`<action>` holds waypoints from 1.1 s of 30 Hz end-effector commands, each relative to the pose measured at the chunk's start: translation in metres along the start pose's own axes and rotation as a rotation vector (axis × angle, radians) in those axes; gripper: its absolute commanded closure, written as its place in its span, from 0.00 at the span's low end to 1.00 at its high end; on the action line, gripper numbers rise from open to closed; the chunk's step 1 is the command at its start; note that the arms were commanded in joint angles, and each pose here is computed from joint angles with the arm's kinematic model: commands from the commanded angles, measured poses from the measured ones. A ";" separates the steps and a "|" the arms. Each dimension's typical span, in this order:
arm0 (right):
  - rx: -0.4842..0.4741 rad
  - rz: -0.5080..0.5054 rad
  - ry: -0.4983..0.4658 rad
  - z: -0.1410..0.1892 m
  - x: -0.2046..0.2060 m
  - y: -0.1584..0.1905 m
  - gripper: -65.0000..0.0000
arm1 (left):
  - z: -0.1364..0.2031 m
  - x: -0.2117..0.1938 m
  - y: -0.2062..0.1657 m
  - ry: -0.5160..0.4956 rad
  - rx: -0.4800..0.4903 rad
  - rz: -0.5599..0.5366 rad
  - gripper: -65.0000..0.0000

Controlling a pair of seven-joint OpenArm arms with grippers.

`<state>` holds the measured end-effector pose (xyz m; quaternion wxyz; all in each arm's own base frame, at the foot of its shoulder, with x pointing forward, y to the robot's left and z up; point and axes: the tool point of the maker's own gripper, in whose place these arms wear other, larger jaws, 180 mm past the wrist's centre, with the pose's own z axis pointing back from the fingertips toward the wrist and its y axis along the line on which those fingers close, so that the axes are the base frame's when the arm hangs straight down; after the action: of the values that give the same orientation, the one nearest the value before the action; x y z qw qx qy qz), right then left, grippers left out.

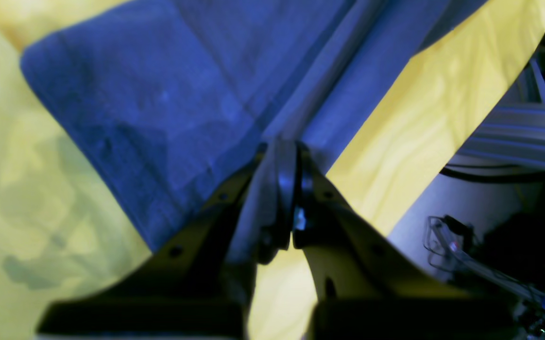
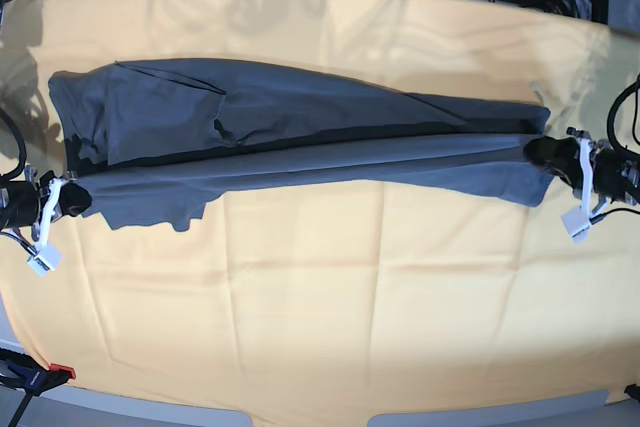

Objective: Fold the T-shirt properly
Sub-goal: 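Lay the folded hem down along the shirt's middle with both grippers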

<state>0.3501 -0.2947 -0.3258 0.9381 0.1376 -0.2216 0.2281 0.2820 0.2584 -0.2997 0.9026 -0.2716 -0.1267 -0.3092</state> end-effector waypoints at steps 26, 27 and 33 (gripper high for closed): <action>0.051 0.024 -0.252 -0.027 0.058 0.030 0.35 | -0.006 -0.014 -0.001 -0.010 -0.008 0.030 0.39; 0.037 0.032 -0.244 -0.028 0.057 0.028 0.35 | -0.006 -0.015 -0.001 -0.009 -0.008 0.030 0.39; -0.106 0.019 -0.156 -0.036 0.042 0.005 0.35 | -0.007 -0.014 -0.001 -0.017 -0.009 0.033 0.39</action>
<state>0.3792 -0.2573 -0.3579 0.9314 0.1054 -0.2747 0.2143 0.2620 0.2536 -0.3247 0.9059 -0.2867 -0.1077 -0.2925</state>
